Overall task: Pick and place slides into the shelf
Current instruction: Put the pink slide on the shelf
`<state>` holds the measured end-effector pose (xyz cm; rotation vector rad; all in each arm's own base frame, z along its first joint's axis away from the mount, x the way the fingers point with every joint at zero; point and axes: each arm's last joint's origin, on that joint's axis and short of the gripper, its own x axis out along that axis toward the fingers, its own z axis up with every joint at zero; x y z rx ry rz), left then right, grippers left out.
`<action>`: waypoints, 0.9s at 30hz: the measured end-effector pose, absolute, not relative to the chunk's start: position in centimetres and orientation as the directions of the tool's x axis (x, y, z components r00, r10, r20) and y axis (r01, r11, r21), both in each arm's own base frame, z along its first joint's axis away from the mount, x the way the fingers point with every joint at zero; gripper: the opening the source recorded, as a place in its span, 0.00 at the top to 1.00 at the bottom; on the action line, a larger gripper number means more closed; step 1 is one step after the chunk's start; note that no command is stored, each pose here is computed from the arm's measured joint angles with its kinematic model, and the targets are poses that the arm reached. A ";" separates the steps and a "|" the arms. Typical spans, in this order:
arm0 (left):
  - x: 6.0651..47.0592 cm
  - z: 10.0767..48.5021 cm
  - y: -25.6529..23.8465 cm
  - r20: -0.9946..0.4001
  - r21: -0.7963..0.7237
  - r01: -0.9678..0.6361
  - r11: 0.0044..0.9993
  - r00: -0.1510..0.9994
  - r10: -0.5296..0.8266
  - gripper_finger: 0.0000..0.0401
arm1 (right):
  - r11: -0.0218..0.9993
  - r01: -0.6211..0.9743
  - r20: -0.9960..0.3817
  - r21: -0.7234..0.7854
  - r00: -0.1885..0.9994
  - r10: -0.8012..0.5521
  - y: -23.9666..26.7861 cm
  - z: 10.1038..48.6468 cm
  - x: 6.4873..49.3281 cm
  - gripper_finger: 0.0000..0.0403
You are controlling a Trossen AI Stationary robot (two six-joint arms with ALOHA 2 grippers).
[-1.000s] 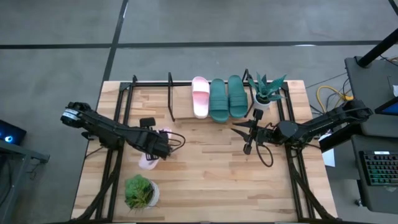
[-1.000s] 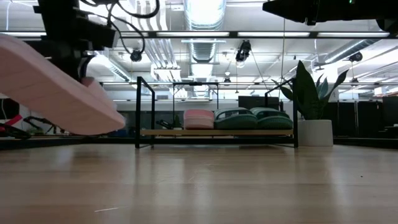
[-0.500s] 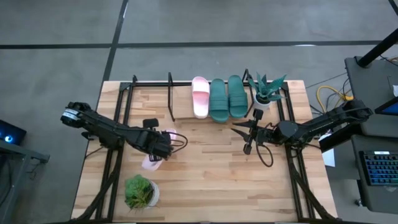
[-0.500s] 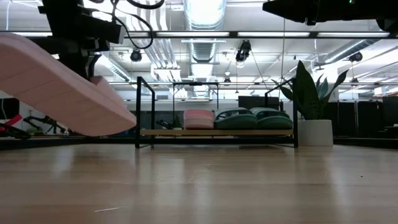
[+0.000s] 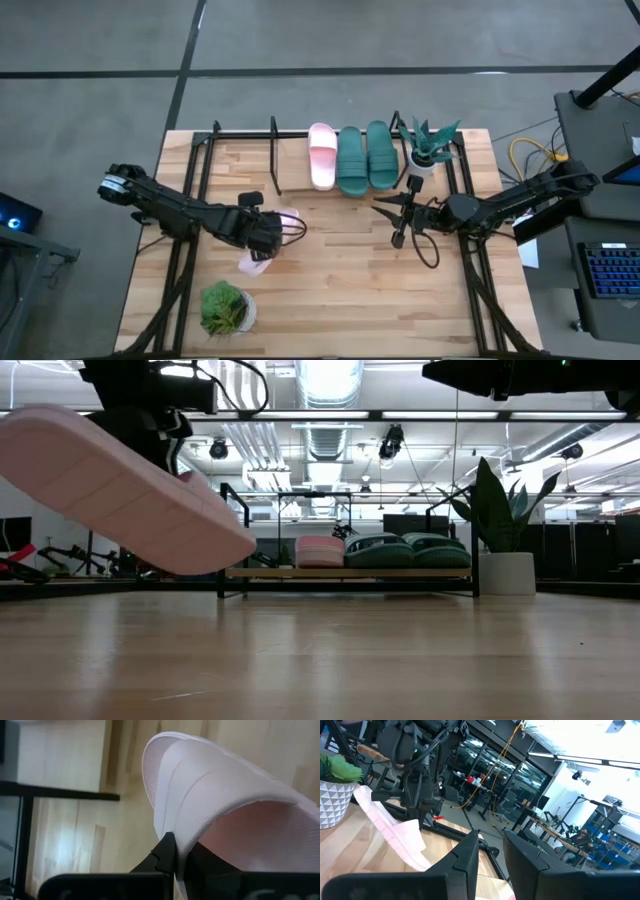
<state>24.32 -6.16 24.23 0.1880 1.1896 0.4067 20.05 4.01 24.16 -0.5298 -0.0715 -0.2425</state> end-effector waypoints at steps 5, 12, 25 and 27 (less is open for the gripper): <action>24.8 24.4 -6.2 -0.831 0.361 -0.234 0.903 0.359 0.425 1.00 | 0.835 0.247 0.130 -0.492 0.969 -0.210 4.0 24.2 20.0 0.80; 25.7 24.7 -6.4 -0.794 0.356 -0.220 0.908 0.440 0.419 1.00 | 0.835 0.247 0.130 -0.491 0.969 -0.210 4.0 24.2 20.1 0.80; 26.9 25.4 -6.6 -0.699 0.387 -0.244 0.889 0.551 0.455 1.00 | 0.835 0.247 0.130 -0.491 0.969 -0.210 4.0 24.2 20.0 0.80; 27.2 25.6 -6.6 -0.679 0.393 -0.231 0.890 0.580 0.451 1.00 | 0.835 0.247 0.130 -0.491 0.969 -0.210 4.0 24.2 20.0 0.80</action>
